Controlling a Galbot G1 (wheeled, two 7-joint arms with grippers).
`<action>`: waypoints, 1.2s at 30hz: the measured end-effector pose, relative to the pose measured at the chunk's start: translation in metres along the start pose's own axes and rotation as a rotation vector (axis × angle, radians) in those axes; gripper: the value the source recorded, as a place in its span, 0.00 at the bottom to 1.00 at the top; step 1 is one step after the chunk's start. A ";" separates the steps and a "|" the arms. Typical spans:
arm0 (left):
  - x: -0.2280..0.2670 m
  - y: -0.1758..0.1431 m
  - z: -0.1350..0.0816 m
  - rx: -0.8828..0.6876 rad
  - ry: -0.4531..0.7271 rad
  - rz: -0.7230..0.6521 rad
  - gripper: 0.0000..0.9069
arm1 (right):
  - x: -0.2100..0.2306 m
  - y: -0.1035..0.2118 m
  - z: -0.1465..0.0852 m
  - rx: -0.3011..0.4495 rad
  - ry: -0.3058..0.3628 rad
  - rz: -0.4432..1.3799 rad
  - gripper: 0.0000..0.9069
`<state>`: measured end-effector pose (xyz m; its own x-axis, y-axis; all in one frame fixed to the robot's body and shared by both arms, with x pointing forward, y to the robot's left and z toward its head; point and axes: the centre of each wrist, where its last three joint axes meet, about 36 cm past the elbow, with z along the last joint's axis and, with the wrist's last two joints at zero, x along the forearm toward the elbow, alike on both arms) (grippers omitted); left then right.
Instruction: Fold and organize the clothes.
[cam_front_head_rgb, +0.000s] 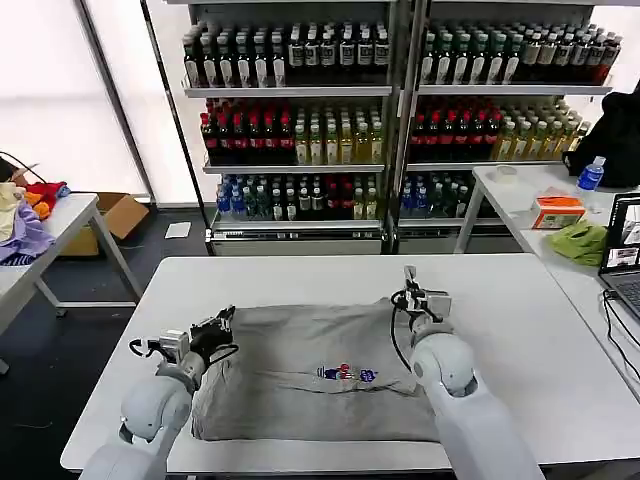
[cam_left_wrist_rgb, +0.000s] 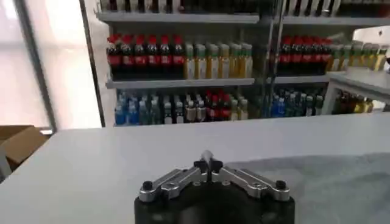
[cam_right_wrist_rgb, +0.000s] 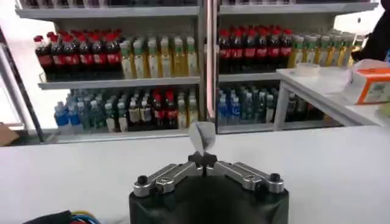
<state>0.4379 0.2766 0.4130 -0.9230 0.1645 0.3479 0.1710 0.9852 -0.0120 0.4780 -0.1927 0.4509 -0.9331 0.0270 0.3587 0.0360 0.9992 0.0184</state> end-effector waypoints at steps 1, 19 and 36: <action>0.003 0.000 0.001 0.000 -0.002 0.001 0.00 | 0.006 -0.001 0.003 -0.004 0.002 -0.002 0.00; 0.044 -0.010 0.040 -0.011 0.054 0.030 0.00 | 0.126 -0.022 0.034 -0.046 0.013 0.021 0.00; 0.054 -0.004 0.050 -0.033 0.082 0.030 0.00 | 0.172 -0.022 0.082 -0.007 0.091 0.060 0.00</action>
<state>0.3699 0.2842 0.3851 -0.8864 0.1877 0.4231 0.2106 0.9776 0.0075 0.2869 -0.2073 0.4358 -0.8928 0.0840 0.4426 0.0942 0.9956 0.0011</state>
